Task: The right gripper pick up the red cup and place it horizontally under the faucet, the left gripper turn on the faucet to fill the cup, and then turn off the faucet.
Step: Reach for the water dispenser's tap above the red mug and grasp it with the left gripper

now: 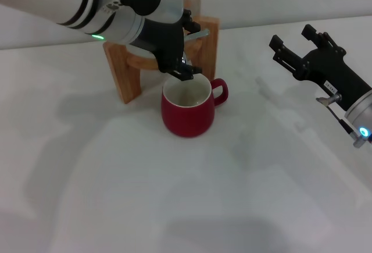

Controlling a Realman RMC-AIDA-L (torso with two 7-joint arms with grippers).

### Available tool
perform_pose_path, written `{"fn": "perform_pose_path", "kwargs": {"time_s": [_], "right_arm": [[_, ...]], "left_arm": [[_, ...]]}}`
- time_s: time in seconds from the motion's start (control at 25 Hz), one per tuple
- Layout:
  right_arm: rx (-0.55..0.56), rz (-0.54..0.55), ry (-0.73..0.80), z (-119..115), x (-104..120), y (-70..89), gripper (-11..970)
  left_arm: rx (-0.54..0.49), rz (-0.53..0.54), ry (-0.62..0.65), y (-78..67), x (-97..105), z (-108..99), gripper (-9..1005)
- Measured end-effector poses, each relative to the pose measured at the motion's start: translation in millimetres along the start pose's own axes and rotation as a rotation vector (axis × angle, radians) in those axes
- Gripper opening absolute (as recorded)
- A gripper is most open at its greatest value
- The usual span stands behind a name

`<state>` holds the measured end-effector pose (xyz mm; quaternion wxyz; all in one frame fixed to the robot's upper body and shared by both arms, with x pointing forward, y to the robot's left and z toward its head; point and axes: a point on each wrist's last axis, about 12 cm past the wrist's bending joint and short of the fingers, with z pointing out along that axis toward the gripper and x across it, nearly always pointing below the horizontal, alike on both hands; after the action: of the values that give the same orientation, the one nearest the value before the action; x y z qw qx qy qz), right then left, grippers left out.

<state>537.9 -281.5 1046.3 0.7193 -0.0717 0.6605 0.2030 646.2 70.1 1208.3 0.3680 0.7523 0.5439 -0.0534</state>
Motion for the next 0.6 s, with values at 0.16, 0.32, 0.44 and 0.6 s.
{"fn": "perform_pose_path", "kwargs": {"time_s": [0.16,0.32,0.44,0.6], "right_arm": [[0.000,0.000,0.001,-0.1,0.1,-0.1,872],[0.001,0.000,0.001,-0.5,0.3,-0.2,872],[0.002,0.000,0.001,-1.1,0.4,-0.3,872],[0.003,0.001,0.000,-2.1,0.5,-0.4,873]], "left_arm": [[0.001,0.000,0.001,-0.4,0.2,0.3,829],[0.005,-0.001,0.001,-0.9,0.4,0.3,829],[0.007,-0.001,-0.001,-1.5,0.2,0.1,829],[0.017,0.000,-0.003,-2.5,-0.7,-0.4,829]]}}
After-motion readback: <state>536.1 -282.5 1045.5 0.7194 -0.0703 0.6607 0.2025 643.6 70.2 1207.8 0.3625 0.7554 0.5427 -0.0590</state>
